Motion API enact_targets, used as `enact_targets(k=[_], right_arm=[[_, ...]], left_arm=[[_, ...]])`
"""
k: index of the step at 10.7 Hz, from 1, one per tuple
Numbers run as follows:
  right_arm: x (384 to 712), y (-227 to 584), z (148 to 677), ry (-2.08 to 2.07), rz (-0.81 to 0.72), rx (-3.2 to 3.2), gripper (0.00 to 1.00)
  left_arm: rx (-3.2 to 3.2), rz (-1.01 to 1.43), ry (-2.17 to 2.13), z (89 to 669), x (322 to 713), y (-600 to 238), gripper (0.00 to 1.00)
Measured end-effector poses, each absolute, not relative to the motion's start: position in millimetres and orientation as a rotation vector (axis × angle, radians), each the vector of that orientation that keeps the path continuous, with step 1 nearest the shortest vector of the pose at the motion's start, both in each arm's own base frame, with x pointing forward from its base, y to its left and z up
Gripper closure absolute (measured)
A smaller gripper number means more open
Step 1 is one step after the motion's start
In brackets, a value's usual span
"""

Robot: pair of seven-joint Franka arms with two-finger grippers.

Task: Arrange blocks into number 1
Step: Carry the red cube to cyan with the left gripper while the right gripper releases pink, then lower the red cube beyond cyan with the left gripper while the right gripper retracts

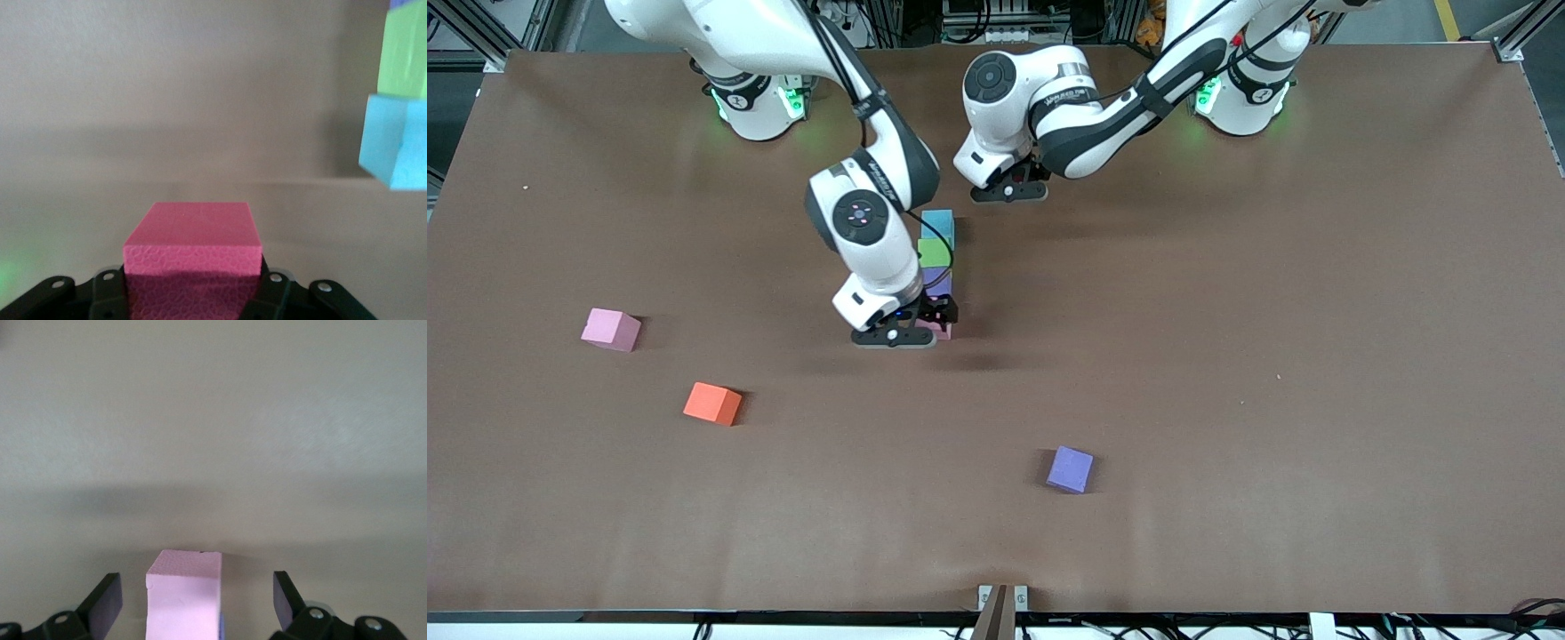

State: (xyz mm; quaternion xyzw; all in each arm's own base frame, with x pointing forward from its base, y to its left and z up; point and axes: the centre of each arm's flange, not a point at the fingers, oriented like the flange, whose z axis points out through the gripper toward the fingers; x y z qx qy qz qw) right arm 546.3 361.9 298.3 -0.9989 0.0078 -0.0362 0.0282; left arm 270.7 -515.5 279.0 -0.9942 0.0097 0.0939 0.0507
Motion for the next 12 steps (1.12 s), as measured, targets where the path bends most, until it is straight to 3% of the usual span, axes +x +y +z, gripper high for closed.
enact_targets(k=[3, 7, 9, 12], right_arm=[[570.1, 315.7, 363.0, 0.003, -0.158, -3.067, 0.0], [591.3, 218.2, 459.8, 0.002, -0.103, -3.09, 0.0], [595.4, 167.8, 497.1, 0.037, -0.128, -3.076, 0.0], [599.1, 112.0, 530.7, 0.102, -0.066, -3.085, 0.0]], left_arm=[[-3.037, 0.29, 0.013, 286.8, 248.6, -524.3, 0.39], [-3.119, 0.274, -0.086, 303.1, 213.5, -559.5, 0.39], [-3.147, 0.265, -0.119, 301.5, 217.1, -584.0, 0.39], [-3.13, 0.179, -0.157, 250.2, 232.5, -618.4, 0.39]])
